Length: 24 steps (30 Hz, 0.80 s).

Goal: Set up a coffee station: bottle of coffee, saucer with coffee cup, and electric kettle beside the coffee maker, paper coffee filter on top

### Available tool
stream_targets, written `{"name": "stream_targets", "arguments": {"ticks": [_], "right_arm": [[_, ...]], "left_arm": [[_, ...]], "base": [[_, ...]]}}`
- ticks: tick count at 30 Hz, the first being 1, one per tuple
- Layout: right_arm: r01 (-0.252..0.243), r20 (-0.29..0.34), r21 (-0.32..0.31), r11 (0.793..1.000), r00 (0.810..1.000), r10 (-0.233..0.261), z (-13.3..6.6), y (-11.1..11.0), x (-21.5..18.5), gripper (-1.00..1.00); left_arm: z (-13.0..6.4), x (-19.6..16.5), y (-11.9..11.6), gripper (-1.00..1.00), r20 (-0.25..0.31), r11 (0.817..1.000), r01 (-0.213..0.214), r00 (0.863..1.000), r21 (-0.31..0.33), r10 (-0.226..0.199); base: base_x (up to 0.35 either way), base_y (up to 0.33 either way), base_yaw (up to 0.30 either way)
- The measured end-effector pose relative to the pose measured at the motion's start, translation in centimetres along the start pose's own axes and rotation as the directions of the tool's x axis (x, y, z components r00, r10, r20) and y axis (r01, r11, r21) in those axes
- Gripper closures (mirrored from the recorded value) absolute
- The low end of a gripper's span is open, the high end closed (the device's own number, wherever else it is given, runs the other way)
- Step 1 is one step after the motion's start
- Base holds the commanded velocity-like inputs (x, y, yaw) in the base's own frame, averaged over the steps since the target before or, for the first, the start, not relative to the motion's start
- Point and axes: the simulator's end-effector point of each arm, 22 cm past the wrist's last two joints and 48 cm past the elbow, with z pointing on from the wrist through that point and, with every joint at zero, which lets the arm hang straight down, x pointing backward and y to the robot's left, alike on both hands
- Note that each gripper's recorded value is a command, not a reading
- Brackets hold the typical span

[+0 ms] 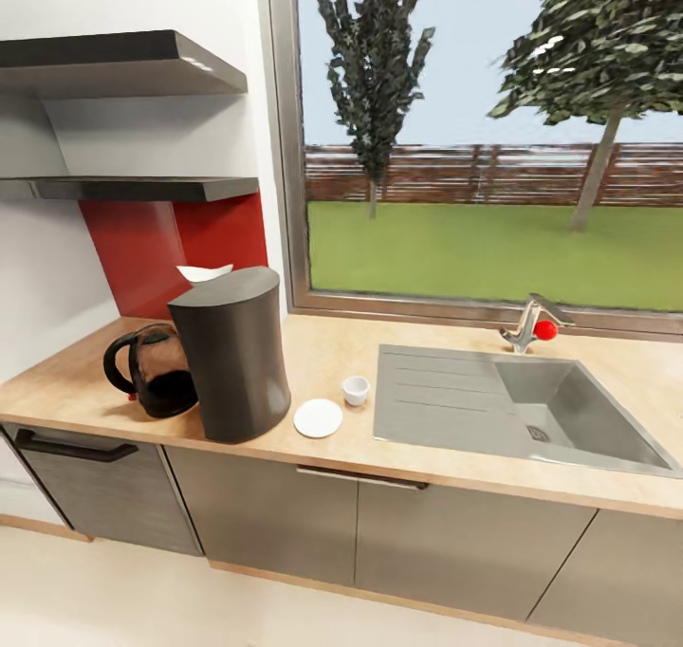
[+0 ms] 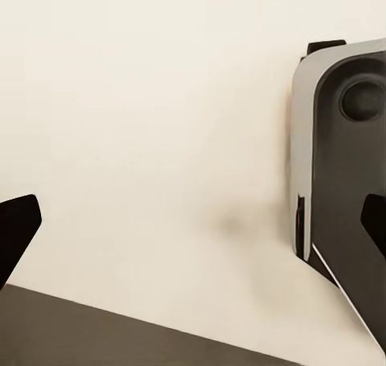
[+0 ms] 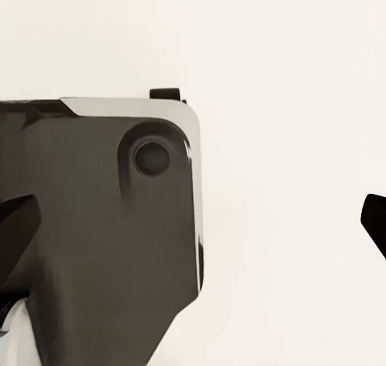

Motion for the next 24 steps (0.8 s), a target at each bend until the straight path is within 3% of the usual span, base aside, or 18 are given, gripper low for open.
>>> {"name": "stream_targets", "arguments": {"ticks": [13, 24], "right_arm": [[-0.009, 0.003, 0.003, 1.000, 1.000, 0.009, 0.00, -0.06, -0.10, -1.00], [-0.014, 0.019, -0.008, 1.000, 1.000, 0.014, -0.05, 0.52, -0.81, -1.00]], "left_arm": [[-0.02, -0.04, -0.07, -1.00, 0.005, 1.000, -0.002, 1.000, -0.001, 0.002], [0.02, -0.35, 0.39, -1.00, 0.015, 1.000, 0.003, 1.000, -0.007, -0.002]], "base": [[-0.004, 0.000, -0.017], [0.000, 0.000, -0.170]]}}
